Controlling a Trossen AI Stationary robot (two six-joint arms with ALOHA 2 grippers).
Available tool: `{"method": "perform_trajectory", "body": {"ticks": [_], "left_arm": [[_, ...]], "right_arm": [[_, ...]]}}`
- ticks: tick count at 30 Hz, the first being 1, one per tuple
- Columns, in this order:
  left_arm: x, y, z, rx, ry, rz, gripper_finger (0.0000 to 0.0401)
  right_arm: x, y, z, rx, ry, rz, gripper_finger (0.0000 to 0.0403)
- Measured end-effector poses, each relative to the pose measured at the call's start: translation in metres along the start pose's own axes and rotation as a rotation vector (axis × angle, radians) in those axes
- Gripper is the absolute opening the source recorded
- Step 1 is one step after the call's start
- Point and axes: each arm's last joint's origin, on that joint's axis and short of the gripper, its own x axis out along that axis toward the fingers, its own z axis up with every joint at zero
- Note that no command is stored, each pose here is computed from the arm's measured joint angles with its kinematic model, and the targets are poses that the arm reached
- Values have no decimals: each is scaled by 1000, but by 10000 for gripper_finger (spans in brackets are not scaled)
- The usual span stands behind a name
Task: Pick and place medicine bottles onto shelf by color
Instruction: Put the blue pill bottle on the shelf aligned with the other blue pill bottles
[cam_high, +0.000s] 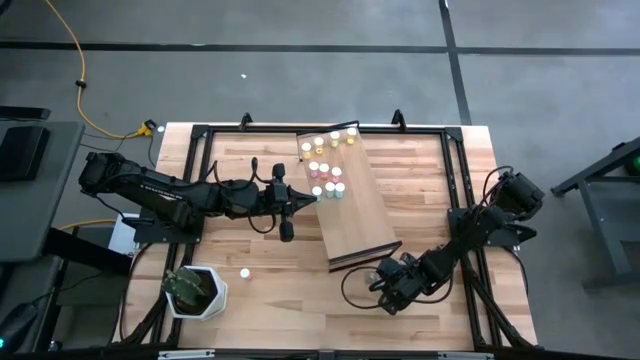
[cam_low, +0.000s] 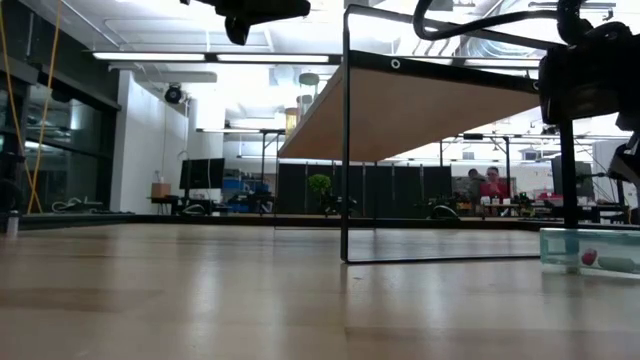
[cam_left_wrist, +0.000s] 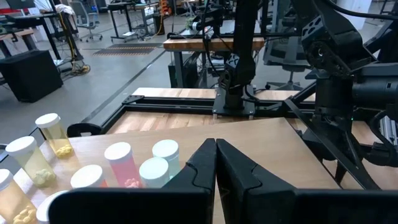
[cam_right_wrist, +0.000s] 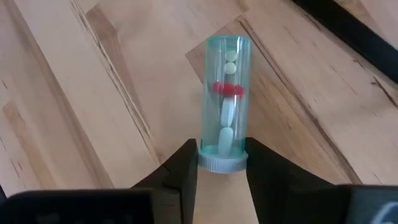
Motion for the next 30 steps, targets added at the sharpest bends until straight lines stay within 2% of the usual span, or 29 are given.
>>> {"method": "perform_trajectory", "body": {"ticks": [6,12,18,22,25,30], "left_arm": [[0,0,0,1,4,0,0],[0,0,0,2,4,0,0],[0,0,0,2,3,0,0],[0,0,1,-1,-6,0,0],[0,0,2,-4,-21,1,0],[-1,0,13,22,-127,5,0]], "right_arm": [[-5,3,-5,-35,49,36,103],[-40,10,-10,-63,45,175,103],[-103,14,-5,-70,-166,394,103],[-145,13,5,-161,-371,466,103],[-171,12,19,-262,-502,446,103],[-193,6,48,-383,-589,263,103]]}}
